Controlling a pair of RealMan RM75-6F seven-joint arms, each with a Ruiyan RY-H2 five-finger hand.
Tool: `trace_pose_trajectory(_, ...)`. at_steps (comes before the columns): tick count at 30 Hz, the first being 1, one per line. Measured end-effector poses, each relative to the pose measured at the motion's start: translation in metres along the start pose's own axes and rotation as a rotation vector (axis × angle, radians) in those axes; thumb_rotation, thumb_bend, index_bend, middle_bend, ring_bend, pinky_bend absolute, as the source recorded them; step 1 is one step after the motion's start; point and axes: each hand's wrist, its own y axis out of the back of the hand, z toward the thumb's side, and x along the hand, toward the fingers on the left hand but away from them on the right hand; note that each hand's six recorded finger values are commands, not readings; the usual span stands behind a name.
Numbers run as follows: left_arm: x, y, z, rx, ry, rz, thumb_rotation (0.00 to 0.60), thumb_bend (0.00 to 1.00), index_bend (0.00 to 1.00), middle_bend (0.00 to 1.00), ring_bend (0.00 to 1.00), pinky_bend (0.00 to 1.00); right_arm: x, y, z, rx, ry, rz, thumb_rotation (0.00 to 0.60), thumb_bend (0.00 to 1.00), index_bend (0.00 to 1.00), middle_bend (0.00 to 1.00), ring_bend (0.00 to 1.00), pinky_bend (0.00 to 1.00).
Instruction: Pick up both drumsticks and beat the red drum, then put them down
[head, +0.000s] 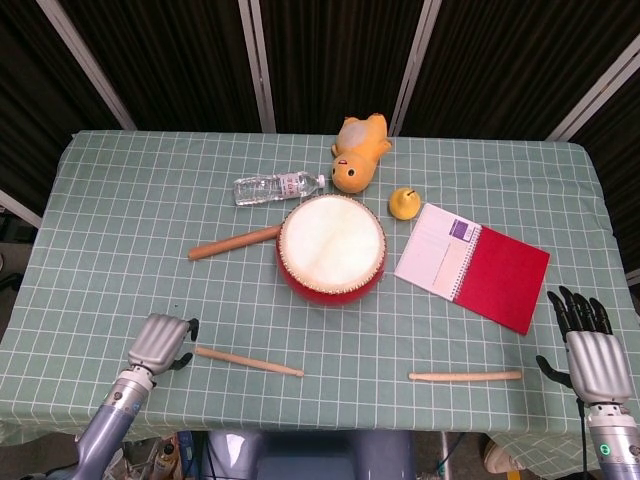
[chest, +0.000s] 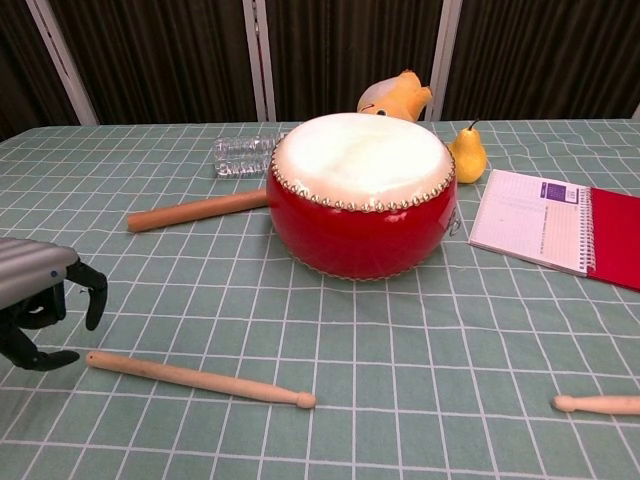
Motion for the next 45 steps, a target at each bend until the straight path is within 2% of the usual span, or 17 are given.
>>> trace_pose_trajectory(11,0.016,-0.017,0.030,0.010,-0.033,-0.035,0.600,0.25,0.49,1.00,1.00,1.00,-0.001,0.000,0.000,-0.006,0.000,0.004,0.600,0.26,0.00,0.00,0.00,0.00)
trace_pose_trajectory(17,0.023,-0.020,0.040,0.009,-0.037,-0.037,0.600,0.31,0.50,1.00,1.00,1.00,-0.001,0.000,0.000,-0.006,0.001,0.004,0.600,0.26,0.00,0.00,0.00,0.00)
trace_pose_trajectory(20,0.024,-0.023,0.042,0.011,-0.037,-0.043,0.600,0.38,0.55,1.00,1.00,1.00,-0.001,0.000,0.000,-0.008,0.000,0.005,0.600,0.26,0.00,0.00,0.00,0.00)
trace_pose_trajectory(25,0.023,-0.025,0.041,0.010,-0.029,-0.048,0.600,0.53,0.74,1.00,1.00,1.00,-0.001,0.000,-0.001,-0.009,-0.001,0.004,0.600,0.26,0.00,0.00,0.00,0.00)
trace_pose_trajectory(31,0.019,-0.011,0.035,-0.040,-0.014,-0.003,0.600,0.54,0.76,1.00,1.00,1.00,0.000,0.000,-0.001,-0.010,-0.004,0.006,0.600,0.26,0.00,0.00,0.00,0.00)
trace_pose_trajectory(37,0.007,0.024,0.011,-0.113,0.013,0.088,0.600,0.54,0.76,1.00,1.00,1.00,-0.001,0.000,0.001,-0.016,0.000,0.004,0.600,0.26,0.00,0.00,0.00,0.00)
trace_pose_trajectory(39,0.001,0.038,-0.001,-0.137,0.028,0.126,0.600,0.54,0.76,1.00,1.00,1.00,-0.001,0.001,0.004,-0.022,0.009,0.000,0.600,0.26,0.00,0.05,0.07,0.07)
trace_pose_trajectory(40,-0.002,0.044,-0.007,-0.147,0.036,0.142,0.600,0.54,0.76,1.00,1.00,1.00,-0.001,0.001,0.005,-0.023,0.014,-0.001,0.600,0.26,0.00,0.15,0.19,0.21)
trace_pose_trajectory(41,-0.006,0.052,-0.014,-0.158,0.046,0.163,0.600,0.54,0.76,1.00,1.00,1.00,-0.001,0.002,0.007,-0.022,0.021,-0.003,0.600,0.26,0.00,0.30,0.37,0.41)
trace_pose_trajectory(42,-0.009,0.057,-0.020,-0.166,0.053,0.178,0.600,0.54,0.76,1.00,1.00,1.00,-0.001,0.002,0.010,-0.020,0.033,-0.003,0.600,0.26,0.00,0.42,0.50,0.54)
trace_pose_trajectory(43,-0.012,0.063,-0.025,-0.172,0.059,0.192,0.600,0.54,0.76,1.00,1.00,1.00,-0.001,0.001,0.012,-0.017,0.042,-0.002,0.600,0.26,0.01,0.58,0.68,0.72)
trace_pose_trajectory(44,-0.016,0.069,-0.032,-0.179,0.066,0.210,0.600,0.54,0.76,1.00,1.00,1.00,-0.001,0.001,0.015,-0.013,0.050,0.000,0.600,0.26,0.07,0.72,0.84,0.84)
trace_pose_trajectory(45,-0.020,0.073,-0.037,-0.184,0.071,0.222,0.600,0.54,0.76,1.00,1.00,1.00,-0.001,-0.001,0.019,-0.010,0.061,0.006,0.600,0.26,0.11,0.80,0.91,0.91)
